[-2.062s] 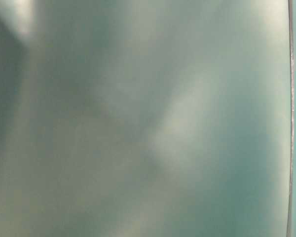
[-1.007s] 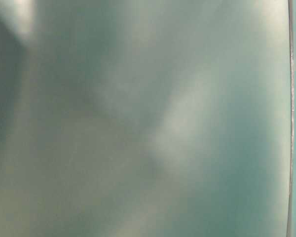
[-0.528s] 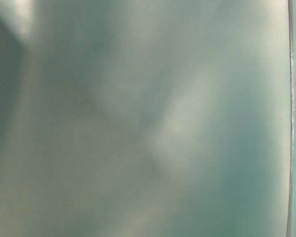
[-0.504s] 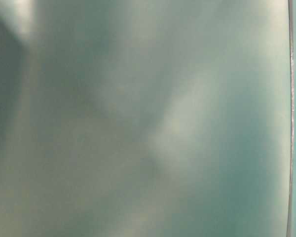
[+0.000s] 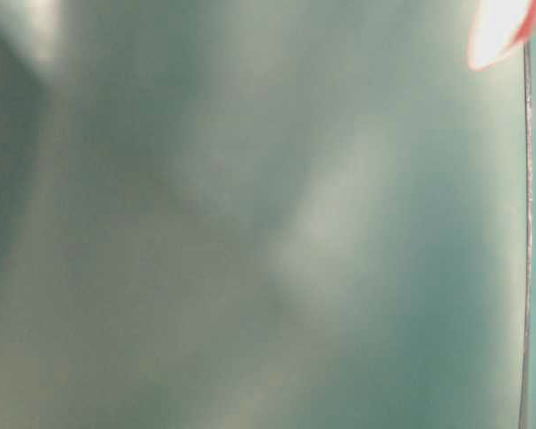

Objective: Scoop the yellow hexagonal prism block from the bowl with a spoon using the right arm.

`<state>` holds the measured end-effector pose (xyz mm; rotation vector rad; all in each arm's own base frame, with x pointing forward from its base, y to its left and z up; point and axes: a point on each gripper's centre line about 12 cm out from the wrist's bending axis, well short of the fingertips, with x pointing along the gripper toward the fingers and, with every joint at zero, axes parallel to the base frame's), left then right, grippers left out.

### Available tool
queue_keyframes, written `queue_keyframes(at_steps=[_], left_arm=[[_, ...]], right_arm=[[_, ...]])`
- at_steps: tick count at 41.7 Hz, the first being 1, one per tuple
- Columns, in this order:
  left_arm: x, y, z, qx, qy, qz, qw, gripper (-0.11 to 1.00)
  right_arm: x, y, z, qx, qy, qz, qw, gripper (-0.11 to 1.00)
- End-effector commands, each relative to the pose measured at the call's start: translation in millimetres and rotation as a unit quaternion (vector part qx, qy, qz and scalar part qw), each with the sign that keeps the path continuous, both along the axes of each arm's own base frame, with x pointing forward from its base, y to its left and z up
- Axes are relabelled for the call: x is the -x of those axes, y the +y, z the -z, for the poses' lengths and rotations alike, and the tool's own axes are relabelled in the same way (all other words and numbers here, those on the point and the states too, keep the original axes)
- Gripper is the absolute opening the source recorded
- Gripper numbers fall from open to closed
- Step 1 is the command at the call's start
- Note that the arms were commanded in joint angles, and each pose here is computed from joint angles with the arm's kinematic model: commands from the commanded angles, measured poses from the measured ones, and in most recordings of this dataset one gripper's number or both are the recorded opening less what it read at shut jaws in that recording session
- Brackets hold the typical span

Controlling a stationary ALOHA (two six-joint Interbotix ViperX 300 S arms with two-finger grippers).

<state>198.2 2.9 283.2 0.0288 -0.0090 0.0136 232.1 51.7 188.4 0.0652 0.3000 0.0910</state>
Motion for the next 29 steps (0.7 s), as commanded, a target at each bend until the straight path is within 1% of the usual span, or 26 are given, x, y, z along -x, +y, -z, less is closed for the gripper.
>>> queue_keyframes(at_steps=[1, 8, 16, 18, 22, 29], left_arm=[[-2, 0, -8, -0.002, -0.009, 0.0, 1.0, 0.0], [-2, 0, -8, -0.002, -0.009, 0.0, 1.0, 0.0], [-2, 0, -8, -0.002, -0.009, 0.0, 1.0, 0.0], [-2, 0, -8, -0.002, -0.01, 0.0, 0.9999, 0.0], [-2, 0, -8, -0.002, -0.01, 0.0, 0.9999, 0.0], [-2, 0, -7, -0.002, -0.008, 0.0, 1.0, 0.0]], right_arm=[[-8, -4, -17, -0.006, -0.004, 0.003, 1.0, 0.23], [-17, -14, -30, -0.012, 0.027, 0.011, 0.9995, 0.23], [-24, -23, -31, -0.02, 0.057, 0.023, 0.9979, 0.23], [-24, -23, -28, -0.023, 0.067, 0.021, 0.9973, 0.23], [-24, -19, -14, -0.035, 0.109, 0.017, 0.9933, 0.23], [-26, -18, 14, -0.056, 0.168, 0.029, 0.9838, 0.23]])
